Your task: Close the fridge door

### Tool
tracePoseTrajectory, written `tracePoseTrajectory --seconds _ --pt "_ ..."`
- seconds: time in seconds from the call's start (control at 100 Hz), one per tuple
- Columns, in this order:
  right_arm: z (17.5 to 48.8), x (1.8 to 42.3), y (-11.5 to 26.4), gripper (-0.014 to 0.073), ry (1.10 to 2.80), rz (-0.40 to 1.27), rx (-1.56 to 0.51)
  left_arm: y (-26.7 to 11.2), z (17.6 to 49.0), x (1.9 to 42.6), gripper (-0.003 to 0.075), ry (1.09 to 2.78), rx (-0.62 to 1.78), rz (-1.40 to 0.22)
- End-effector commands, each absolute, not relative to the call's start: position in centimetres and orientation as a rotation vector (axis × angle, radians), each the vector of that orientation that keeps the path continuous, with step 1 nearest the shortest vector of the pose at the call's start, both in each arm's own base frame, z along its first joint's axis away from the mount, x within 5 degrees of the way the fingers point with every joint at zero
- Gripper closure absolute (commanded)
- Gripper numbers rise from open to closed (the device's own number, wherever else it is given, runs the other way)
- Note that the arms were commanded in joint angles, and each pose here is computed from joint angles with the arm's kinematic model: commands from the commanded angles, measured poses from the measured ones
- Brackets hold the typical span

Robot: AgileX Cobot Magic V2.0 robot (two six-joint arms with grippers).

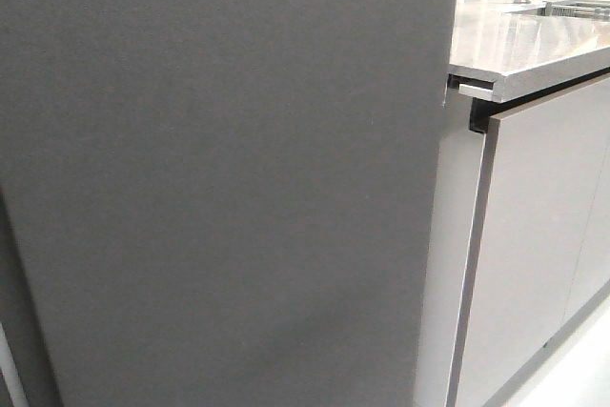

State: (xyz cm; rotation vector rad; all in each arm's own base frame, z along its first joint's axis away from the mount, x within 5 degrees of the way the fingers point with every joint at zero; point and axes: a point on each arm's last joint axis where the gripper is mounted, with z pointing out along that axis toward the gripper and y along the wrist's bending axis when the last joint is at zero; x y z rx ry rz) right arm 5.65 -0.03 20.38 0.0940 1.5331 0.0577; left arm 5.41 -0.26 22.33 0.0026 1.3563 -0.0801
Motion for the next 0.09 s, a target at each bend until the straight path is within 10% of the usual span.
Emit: tracePoseTrajectory --seconds 0.0,0.08 --pt "20.25 5.71 -0.45 0.0640 1.494 0.018 0.126 -0.20 21.84 5.38 0.0740 1.308 -0.009 -0.081" --pt "20.25 5.71 -0.45 0.0640 1.494 0.018 0.126 -0.20 21.84 5.38 0.0740 1.308 -0.009 -0.081"
